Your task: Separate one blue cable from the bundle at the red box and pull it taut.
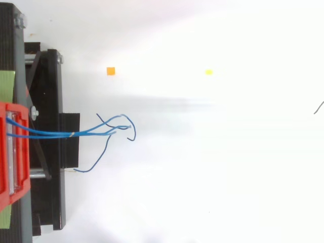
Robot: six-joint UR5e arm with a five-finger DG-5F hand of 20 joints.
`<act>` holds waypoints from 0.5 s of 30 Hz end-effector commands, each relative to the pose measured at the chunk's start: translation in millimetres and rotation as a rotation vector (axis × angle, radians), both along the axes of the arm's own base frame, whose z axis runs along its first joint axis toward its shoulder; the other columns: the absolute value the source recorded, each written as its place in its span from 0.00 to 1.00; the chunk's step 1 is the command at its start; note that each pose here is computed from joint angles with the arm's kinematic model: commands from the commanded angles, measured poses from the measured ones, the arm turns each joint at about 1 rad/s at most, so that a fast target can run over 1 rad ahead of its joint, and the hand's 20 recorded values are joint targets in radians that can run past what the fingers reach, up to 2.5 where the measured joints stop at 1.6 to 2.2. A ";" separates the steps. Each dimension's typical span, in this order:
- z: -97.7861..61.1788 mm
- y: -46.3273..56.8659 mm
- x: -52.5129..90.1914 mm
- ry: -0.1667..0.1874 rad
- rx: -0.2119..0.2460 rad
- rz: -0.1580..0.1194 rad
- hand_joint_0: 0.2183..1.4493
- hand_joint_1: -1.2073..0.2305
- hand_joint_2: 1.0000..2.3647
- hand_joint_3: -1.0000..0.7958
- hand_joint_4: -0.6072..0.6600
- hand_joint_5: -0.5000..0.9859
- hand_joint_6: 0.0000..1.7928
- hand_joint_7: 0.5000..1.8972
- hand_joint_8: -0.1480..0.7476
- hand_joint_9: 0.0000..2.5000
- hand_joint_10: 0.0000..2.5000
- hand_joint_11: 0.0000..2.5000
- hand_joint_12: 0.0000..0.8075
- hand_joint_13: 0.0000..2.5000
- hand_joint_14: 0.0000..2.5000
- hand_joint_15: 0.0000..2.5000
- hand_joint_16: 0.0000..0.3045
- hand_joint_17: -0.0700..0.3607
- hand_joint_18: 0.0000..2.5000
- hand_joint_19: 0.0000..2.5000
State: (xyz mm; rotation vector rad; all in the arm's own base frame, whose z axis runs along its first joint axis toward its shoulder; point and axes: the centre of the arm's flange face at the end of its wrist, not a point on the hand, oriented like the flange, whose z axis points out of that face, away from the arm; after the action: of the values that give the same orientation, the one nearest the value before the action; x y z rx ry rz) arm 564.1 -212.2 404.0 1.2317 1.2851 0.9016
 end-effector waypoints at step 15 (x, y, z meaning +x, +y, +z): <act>-42.7 17.2 39.9 0.002 -0.172 0.002 0.28 0.39 0.00 0.28 0.70 0.19 0.28 0.22 0.56 0.28 0.01 0.22 0.52 0.29 0.01 0.15 0.21 0.50 0.29 0.26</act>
State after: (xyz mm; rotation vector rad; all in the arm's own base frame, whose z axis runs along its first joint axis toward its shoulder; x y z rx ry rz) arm 589.1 -204.7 375.1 1.1393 1.3276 0.7906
